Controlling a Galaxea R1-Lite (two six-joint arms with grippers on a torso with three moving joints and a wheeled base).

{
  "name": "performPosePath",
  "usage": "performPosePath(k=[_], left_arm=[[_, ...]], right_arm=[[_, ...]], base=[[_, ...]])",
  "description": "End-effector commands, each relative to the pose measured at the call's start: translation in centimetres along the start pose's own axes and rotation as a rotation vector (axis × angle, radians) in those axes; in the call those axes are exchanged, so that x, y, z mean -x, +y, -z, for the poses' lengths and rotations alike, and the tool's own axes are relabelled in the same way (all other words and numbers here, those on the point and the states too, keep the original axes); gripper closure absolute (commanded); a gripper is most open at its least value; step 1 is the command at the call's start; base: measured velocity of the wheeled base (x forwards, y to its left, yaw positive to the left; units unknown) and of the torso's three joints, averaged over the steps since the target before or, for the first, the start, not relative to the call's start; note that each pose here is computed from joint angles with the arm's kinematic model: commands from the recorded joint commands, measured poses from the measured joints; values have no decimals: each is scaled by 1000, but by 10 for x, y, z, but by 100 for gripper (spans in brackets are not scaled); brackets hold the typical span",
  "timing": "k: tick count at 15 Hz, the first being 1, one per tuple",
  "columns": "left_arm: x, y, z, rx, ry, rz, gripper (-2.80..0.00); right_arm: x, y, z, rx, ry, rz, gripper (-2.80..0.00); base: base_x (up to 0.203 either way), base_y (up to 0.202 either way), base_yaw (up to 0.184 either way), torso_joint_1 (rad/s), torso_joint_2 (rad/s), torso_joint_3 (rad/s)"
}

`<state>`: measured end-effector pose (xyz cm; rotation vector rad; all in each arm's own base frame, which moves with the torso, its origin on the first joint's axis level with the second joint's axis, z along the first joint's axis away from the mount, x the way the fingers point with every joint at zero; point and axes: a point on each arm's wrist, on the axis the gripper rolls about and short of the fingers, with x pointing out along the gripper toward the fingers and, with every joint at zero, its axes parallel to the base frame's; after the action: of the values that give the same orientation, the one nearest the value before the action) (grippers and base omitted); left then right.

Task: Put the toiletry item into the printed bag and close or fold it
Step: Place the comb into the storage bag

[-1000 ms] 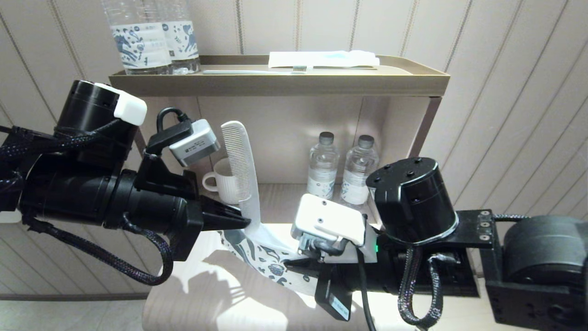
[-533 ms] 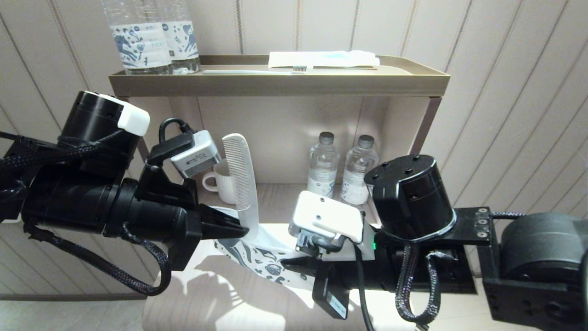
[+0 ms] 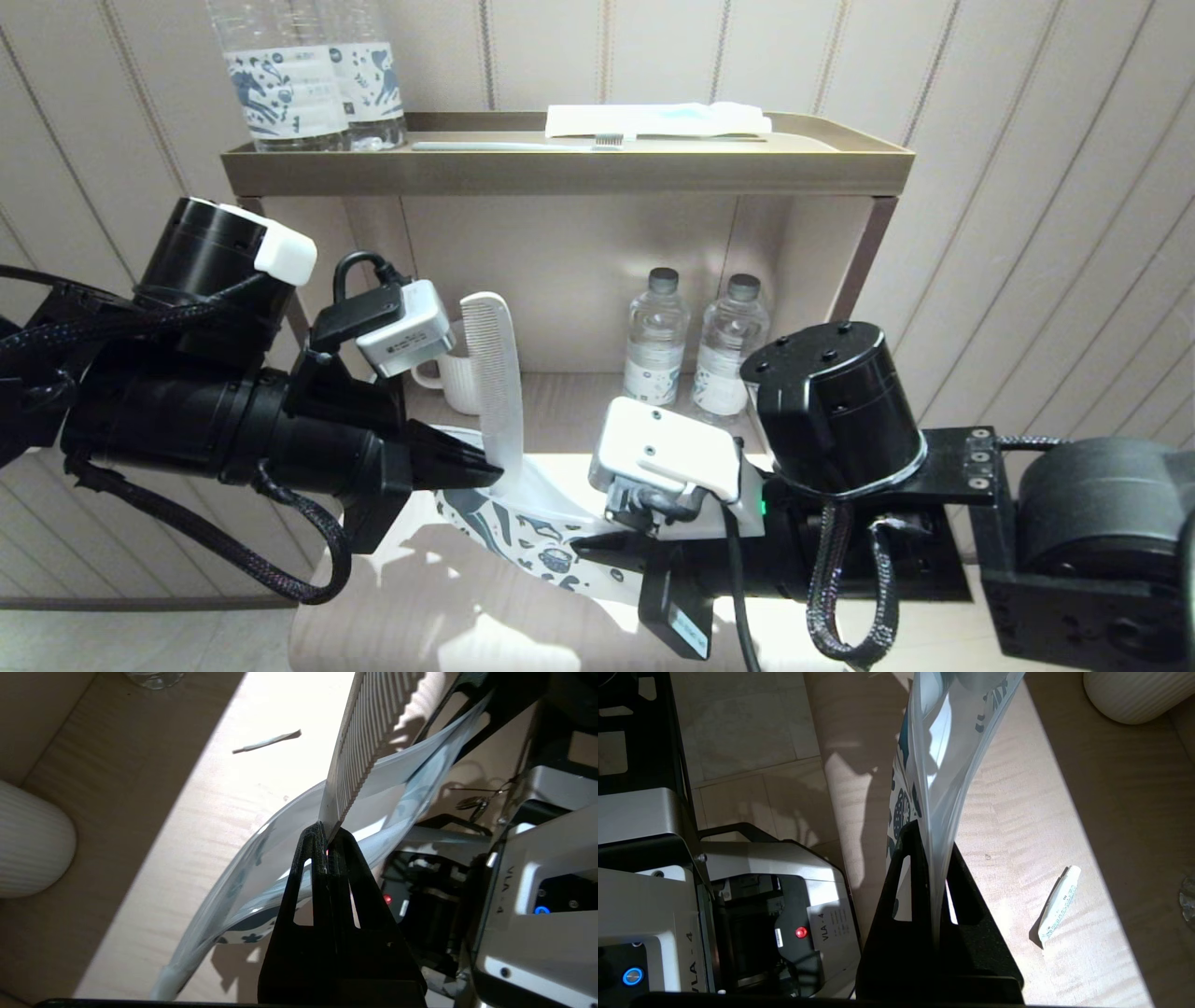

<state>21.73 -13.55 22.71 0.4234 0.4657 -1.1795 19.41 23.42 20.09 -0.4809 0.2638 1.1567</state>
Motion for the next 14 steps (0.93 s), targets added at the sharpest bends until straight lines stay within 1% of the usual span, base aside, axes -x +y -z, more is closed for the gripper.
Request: performPosePath(k=[1, 3, 5, 7, 9, 10, 12, 14], left_arm=[[-2, 3, 2, -29, 23, -25, 0], [-1, 3, 4, -78, 50, -42, 0], [4, 5, 3, -106, 82, -68, 0], [7, 8, 1, -114, 87, -77, 0], [8, 9, 3, -142, 100, -74, 0], [8, 9, 4, -141, 112, -72, 0], [7, 8, 9, -152, 160, -87, 0], [7, 7, 12, -163, 192, -83, 0]], right_arm=[[1, 0, 0, 4, -2, -2, 0], [0, 1, 3, 1, 9, -6, 0], [0, 1, 3, 2, 8, -8, 0], [0, 2, 2, 0, 1, -23, 0], [1, 2, 3, -4, 0, -33, 0], [3, 1, 2, -15, -8, -35, 0], [6, 1, -1, -25, -31, -52, 0], [8, 2, -2, -24, -37, -55, 0]], base=[[0, 0, 0, 0, 0, 0], [0, 0, 0, 0, 0, 0], [0, 0, 0, 0, 0, 0], [0, 0, 0, 0, 0, 0], [0, 0, 0, 0, 0, 0], [0, 0, 0, 0, 0, 0], [0, 0, 0, 0, 0, 0], [0, 0, 0, 0, 0, 0]])
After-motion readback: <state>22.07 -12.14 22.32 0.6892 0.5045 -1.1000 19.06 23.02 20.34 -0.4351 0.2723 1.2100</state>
